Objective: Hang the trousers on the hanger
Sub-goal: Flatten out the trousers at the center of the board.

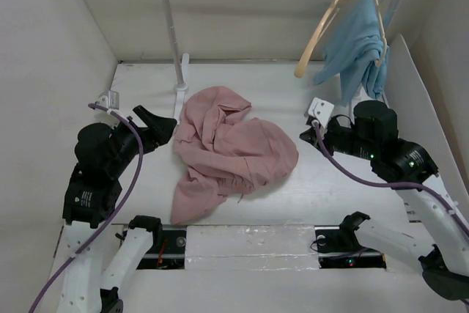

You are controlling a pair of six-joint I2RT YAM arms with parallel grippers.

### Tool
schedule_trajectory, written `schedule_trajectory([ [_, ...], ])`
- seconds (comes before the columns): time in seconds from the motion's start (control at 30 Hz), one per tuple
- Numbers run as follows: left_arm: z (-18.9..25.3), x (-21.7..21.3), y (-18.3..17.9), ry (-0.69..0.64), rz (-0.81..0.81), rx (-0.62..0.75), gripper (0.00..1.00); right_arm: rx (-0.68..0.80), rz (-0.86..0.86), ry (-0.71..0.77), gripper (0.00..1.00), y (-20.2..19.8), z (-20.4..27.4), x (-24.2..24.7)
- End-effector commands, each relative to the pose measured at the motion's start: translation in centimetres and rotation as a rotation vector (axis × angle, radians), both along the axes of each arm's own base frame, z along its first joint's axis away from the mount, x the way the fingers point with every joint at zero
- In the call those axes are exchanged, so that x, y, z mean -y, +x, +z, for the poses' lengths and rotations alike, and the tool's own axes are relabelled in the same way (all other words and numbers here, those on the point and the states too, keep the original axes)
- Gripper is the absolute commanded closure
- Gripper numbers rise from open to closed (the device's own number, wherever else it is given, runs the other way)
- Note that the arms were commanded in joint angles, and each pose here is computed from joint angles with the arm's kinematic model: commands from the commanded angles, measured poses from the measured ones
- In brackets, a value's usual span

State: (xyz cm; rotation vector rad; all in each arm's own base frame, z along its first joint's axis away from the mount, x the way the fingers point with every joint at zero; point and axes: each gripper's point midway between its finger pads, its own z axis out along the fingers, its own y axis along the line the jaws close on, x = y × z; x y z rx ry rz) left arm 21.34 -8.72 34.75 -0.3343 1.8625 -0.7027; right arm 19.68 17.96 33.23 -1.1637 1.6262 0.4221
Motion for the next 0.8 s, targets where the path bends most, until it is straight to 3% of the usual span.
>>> schedule_trajectory([
  [0.0,-0.2,-0.9,0.1,-0.007,0.06,0.002,0.28,0.024,0.035,0.011,0.98,0.3,0.2,-1.1],
  [0.07,-1.0,-1.2,0.1,0.0,0.081,-0.027,0.31,0.009,0.069,0.019,0.97,0.2,-0.3,-2.5],
  [0.17,-2.7,-2.0,-0.1,0.013,0.127,-0.086,0.39,-0.018,0.077,0.002,0.87,0.7,-1.4,-4.1],
  [0.2,-4.1,-2.2,-0.2,0.026,0.135,-0.127,0.47,-0.045,0.078,-0.028,0.85,1.2,-2.6,-4.9],
  [0.27,-5.6,-2.2,-0.4,0.036,0.134,-0.172,0.56,-0.056,0.098,-0.076,0.66,1.0,-4.0,-6.4],
  [0.3,-7.4,-2.0,-0.5,0.042,0.124,-0.221,0.68,-0.074,0.113,-0.109,0.46,1.3,-5.3,-7.7],
  [0.37,-9.4,-1.7,-0.6,0.045,0.111,-0.266,0.74,-0.061,0.153,-0.178,0.31,0.4,-6.7,-9.9],
  [0.43,-11.3,-1.8,-0.4,0.053,0.119,-0.304,0.73,-0.052,0.137,-0.269,0.23,1.0,-9.1,-11.6],
  [0.5,-11.9,-2.2,0.5,0.063,0.146,-0.296,0.66,-0.061,0.145,-0.295,0.23,1.3,-10.6,-12.9],
  [0.67,-15.8,-4.3,4.7,0.211,0.247,-0.415,0.61,-0.129,0.216,-0.314,0.22,1.8,-15.3,-17.0],
  [0.77,-14.8,-4.6,7.6,0.242,0.267,-0.383,0.59,-0.131,0.245,-0.35,0.21,1.6,-17.0,-19.0],
])
